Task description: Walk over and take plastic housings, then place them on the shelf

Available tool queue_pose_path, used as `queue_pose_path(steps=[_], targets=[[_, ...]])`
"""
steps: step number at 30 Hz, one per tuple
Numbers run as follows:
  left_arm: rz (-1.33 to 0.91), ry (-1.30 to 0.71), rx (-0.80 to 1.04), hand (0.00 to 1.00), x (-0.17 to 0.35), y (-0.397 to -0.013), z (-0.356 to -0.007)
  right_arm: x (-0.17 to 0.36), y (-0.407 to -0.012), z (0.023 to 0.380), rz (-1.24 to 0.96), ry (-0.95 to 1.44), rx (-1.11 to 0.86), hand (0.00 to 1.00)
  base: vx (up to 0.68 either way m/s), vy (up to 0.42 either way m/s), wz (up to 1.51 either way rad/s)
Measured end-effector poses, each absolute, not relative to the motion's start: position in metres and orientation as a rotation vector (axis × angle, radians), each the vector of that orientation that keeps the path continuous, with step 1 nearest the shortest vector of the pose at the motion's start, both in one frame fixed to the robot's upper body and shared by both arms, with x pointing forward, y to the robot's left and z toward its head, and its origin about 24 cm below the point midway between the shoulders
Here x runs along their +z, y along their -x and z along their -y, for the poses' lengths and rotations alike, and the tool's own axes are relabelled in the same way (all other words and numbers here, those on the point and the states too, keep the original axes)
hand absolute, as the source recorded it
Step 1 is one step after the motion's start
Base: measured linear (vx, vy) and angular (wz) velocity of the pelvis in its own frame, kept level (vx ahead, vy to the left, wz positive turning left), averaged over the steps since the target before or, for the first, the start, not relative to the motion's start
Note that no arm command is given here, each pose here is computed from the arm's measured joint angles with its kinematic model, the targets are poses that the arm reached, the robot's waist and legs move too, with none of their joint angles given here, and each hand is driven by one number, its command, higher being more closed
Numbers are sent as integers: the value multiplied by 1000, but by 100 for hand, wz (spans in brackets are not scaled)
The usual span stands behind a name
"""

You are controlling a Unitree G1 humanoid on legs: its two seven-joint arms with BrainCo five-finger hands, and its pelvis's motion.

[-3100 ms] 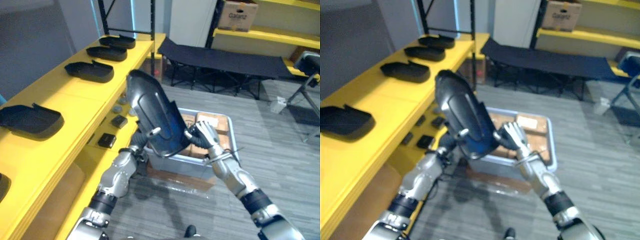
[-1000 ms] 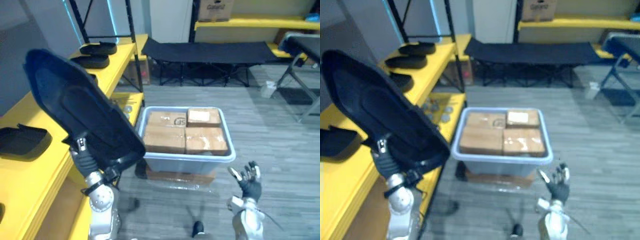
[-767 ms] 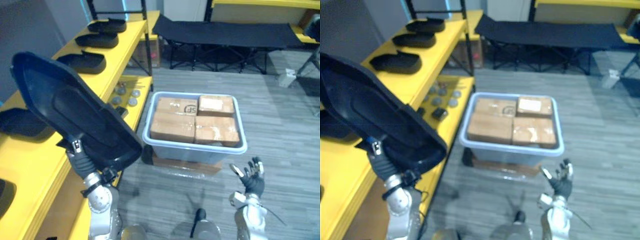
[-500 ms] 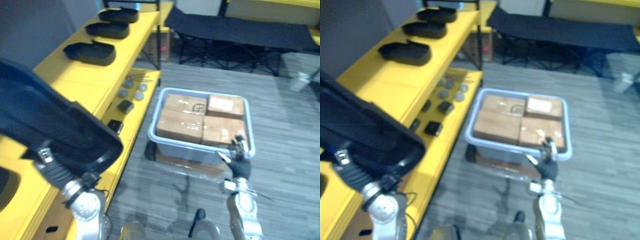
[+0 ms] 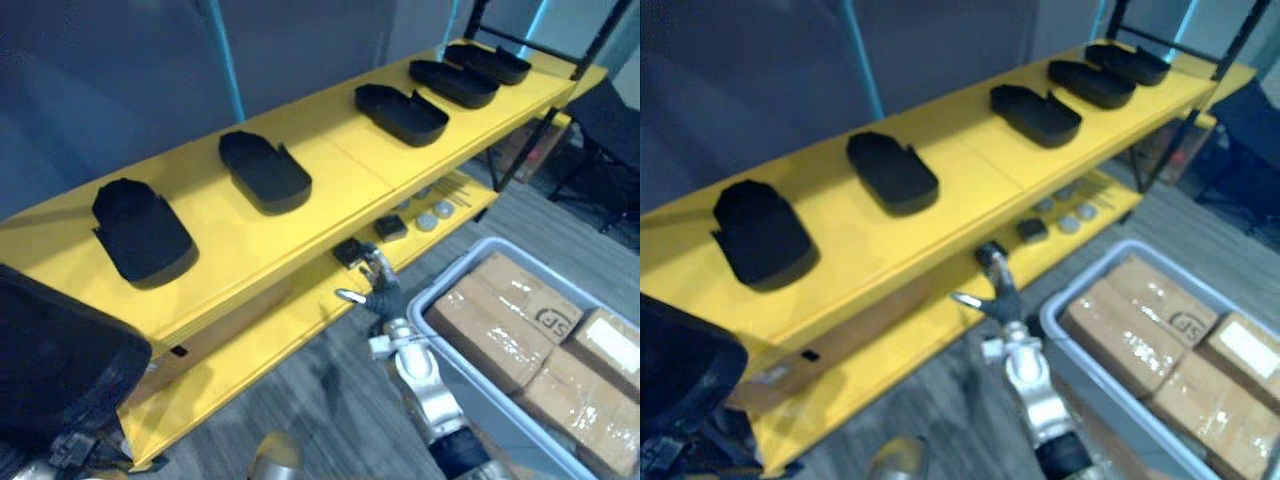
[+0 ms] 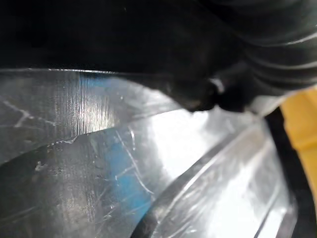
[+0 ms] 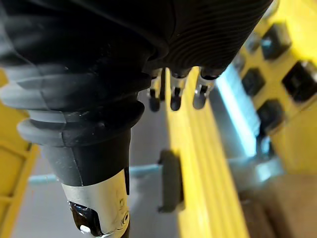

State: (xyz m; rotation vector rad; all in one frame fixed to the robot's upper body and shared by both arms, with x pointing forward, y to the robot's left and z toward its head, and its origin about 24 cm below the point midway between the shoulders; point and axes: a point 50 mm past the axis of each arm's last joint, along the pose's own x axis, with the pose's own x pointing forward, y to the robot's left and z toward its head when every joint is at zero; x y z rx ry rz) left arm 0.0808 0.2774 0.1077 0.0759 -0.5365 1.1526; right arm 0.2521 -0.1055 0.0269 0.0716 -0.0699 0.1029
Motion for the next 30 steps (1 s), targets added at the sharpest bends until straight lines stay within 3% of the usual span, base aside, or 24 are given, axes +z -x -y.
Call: queue_pose_path(steps=[5,9,15,22,30], targets=[[585,27,990,100,111,-103,-264,22,-240,132,63,8,20,0,-18,39,63],[666,62,759,100,125,-133,-246,21,-234,143,74,36,-22,0,-62,17,66],[762,55,577,100,140,-151,-231,52,-248,158,281,166,-5,0,-156,-80,-18],[806,56,515,100,145,-163,-230,68,-256,157,373,246,32,0,-131,-2,-14],[702,-19,611,100,127,-147,-246,68,-246,150,387,97,0,0,7,62,19]])
